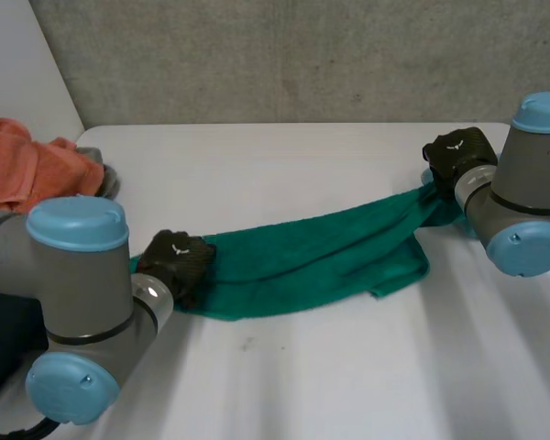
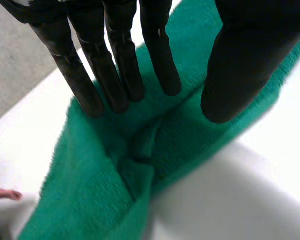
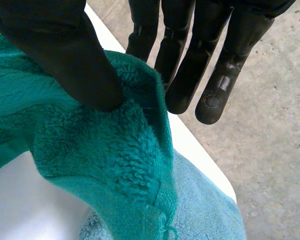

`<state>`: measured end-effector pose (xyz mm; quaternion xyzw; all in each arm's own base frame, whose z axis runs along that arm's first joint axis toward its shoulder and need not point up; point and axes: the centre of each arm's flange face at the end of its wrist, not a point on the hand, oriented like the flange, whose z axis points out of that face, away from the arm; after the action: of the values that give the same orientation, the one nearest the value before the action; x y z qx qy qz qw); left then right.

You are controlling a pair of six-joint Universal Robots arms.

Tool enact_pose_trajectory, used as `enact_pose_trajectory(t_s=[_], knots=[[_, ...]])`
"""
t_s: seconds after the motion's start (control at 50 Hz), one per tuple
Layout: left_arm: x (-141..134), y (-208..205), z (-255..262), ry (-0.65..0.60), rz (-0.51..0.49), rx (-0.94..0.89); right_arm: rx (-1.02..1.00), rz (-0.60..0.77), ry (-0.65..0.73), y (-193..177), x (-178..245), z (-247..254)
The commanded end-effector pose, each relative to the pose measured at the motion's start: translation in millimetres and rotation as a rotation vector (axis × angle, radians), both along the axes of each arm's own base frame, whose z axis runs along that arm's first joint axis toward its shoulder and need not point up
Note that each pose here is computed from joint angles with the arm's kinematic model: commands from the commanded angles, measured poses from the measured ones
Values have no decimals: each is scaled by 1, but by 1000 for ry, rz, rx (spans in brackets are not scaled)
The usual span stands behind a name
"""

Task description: Fold the laundry.

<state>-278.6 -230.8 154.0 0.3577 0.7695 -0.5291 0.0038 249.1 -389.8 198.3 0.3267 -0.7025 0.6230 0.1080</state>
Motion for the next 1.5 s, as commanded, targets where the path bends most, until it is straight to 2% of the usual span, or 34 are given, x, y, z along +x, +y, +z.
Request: enact_pose_trajectory(t_s=[0.02, 0.24, 0.42, 0.58, 1.0, 1.16, 1.3, 1.38, 1.44, 1.5], knots=[[3, -20, -15, -13, 35, 24, 18, 3, 5, 5, -2, -2], [6, -73, -29, 1, 102, -13, 45, 14, 13, 18, -3, -4], [-3, -96, -29, -79, 51, -122, 82, 41, 23, 29, 3, -14], [-1, -101, -39, -161, 17, -145, 86, 54, 25, 30, 4, -16], [-7, -109, -35, -142, 19, -168, 88, 54, 26, 29, 3, -16], [-6, -102, 24, -28, 51, -250, 56, 49, 19, 29, 1, 0], [9, -79, 120, 118, 92, -361, 7, 102, 21, 55, -2, 69], [30, -61, 178, 185, 117, -458, -9, 148, 34, 74, -9, 113], [47, -46, 217, 222, 133, -536, -38, 143, 36, 85, -25, 149], [59, -36, 232, 226, 151, -558, -73, 113, 60, 92, -46, 179]])
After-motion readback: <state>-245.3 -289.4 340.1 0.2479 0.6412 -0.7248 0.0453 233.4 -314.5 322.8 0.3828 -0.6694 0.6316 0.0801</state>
